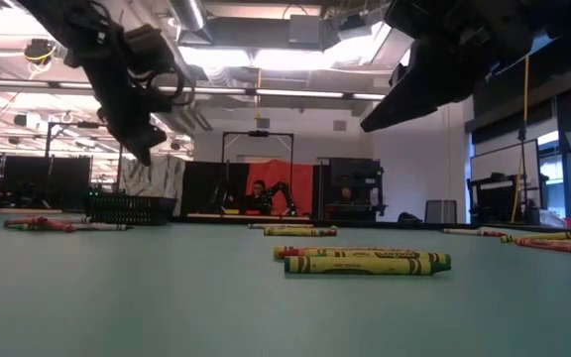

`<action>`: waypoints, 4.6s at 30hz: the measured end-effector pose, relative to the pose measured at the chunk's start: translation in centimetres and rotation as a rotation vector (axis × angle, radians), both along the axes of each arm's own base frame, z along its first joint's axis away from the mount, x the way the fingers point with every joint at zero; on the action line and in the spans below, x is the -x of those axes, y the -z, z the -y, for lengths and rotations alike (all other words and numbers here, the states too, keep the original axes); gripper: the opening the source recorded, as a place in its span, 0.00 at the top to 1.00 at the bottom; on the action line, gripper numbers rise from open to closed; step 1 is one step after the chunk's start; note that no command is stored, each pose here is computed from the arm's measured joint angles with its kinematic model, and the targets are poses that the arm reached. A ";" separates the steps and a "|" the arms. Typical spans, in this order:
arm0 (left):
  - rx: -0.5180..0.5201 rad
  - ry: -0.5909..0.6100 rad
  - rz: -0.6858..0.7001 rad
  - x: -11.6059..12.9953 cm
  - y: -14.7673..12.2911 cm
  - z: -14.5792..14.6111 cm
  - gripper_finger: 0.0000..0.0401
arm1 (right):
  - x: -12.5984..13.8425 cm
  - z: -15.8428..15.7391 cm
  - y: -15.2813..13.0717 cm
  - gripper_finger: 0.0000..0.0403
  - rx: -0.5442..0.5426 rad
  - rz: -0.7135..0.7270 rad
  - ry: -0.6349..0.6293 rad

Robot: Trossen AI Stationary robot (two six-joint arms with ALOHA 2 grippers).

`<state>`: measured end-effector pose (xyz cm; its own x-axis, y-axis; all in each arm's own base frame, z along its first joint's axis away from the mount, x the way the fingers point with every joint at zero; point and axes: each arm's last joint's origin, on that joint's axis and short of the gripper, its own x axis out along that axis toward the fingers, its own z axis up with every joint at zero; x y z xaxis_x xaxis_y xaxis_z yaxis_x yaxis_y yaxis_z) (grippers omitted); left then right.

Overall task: Sort crayons
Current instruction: Put the yellow crayon into the black bin, then put the black crayon into the red bin

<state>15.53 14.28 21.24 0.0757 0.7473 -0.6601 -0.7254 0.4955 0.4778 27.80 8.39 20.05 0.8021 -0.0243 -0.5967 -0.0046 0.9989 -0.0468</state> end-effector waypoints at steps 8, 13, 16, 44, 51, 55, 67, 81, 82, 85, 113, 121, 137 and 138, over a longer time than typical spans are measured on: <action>0.011 -0.106 -0.029 1.3 0.9 -2.6 0.96 | 0.0 0.0 0.0 0.75 -0.006 0.000 0.005; 0.032 -0.137 -0.062 1.9 1.6 -3.7 0.89 | 0.0 0.0 0.0 0.75 -0.006 0.000 0.005; 0.032 -0.141 -0.058 1.9 1.6 -3.6 0.82 | 0.0 0.0 0.0 0.75 -0.005 -0.001 0.005; 0.287 0.698 0.745 -5.4 1.5 15.2 0.73 | 0.3 1.4 0.6 0.75 0.189 -0.076 0.051; 0.237 0.764 0.856 -4.9 3.1 19.1 0.73 | 0.2 4.8 0.9 0.75 0.184 -0.153 0.159; 0.198 0.760 0.839 -5.2 4.0 20.2 0.73 | 0.2 7.6 1.2 0.75 0.170 -0.206 0.244; 0.174 0.816 0.790 -6.4 7.0 22.5 0.73 | 2.5 15.5 1.5 0.75 0.095 -0.355 0.517; 0.023 0.835 0.818 -8.1 8.7 22.2 0.73 | 7.2 23.6 -0.7 0.75 -0.035 -0.549 0.872; 0.000 0.849 0.833 -8.3 8.5 22.0 0.73 | 7.5 24.1 -0.9 0.75 -0.047 -0.549 0.891; -0.047 0.909 0.846 -8.7 7.9 21.2 0.73 | 8.7 25.4 -1.0 0.75 -0.130 -0.550 0.912; 0.005 0.917 0.845 -9.6 8.0 19.1 0.73 | 10.7 31.8 5.5 0.75 -0.316 -0.637 1.001; 0.005 0.918 0.845 -9.6 8.0 19.1 0.73 | 10.7 31.6 5.7 0.75 -0.358 -0.645 0.977; 0.004 0.915 0.845 -9.6 8.0 19.1 0.73 | 10.7 31.4 7.1 0.98 -0.365 -0.716 0.889; 0.004 0.915 0.845 -9.6 8.0 19.1 0.73 | 10.7 31.4 7.1 0.97 -0.364 -0.716 0.888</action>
<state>25.12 -4.78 13.21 0.9689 0.1945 -0.1532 -0.1926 0.9809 0.0271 17.12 -23.01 12.99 0.0733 -0.1384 -0.9877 0.7837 0.6204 -0.0288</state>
